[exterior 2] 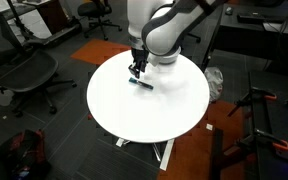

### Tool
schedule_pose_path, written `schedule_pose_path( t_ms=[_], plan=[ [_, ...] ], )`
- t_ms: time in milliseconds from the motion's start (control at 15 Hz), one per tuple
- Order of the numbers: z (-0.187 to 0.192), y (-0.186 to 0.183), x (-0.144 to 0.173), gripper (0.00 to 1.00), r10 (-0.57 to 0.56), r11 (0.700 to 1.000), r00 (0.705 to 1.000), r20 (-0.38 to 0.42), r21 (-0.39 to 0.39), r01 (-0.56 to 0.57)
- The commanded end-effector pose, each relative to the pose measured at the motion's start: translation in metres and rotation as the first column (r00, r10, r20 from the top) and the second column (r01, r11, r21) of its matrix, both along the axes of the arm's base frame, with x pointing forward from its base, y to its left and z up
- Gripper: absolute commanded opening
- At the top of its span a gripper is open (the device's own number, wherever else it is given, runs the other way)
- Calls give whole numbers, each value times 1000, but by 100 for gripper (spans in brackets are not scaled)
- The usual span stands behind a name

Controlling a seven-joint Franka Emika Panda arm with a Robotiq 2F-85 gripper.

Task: Take the marker from the white bowl and put it on the table then put it in the white bowl then put it on the table

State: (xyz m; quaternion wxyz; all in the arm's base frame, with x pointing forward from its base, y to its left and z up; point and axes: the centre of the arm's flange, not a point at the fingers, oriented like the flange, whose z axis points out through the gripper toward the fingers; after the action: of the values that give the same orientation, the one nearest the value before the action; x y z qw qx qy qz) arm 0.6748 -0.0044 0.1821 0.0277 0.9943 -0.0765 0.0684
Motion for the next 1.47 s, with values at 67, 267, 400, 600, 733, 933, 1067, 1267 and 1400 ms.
schedule_pose_path(
  t_ms=[67, 267, 400, 600, 733, 933, 1067, 1267, 1400],
  plan=[
    [26, -3, 1, 87, 28, 999, 999, 19, -16, -27],
    [52, -6, -6, 100, 65, 998, 997, 37, -15, -65],
    [74, -10, -11, 100, 97, 995, 993, 62, -24, -96],
    [110, -20, -24, 100, 157, 988, 983, 91, -22, -155],
    [132, -28, -33, 100, 197, 980, 974, 112, -26, -195],
    [154, -38, -43, 100, 219, 975, 967, 131, -47, -215],
    [163, -42, -49, 100, 246, 969, 959, 140, -42, -242],
    [170, -40, -53, 100, 277, 961, 950, 142, -43, -274],
    [168, -34, -55, 100, 302, 953, 943, 137, -38, -300]
  ],
)
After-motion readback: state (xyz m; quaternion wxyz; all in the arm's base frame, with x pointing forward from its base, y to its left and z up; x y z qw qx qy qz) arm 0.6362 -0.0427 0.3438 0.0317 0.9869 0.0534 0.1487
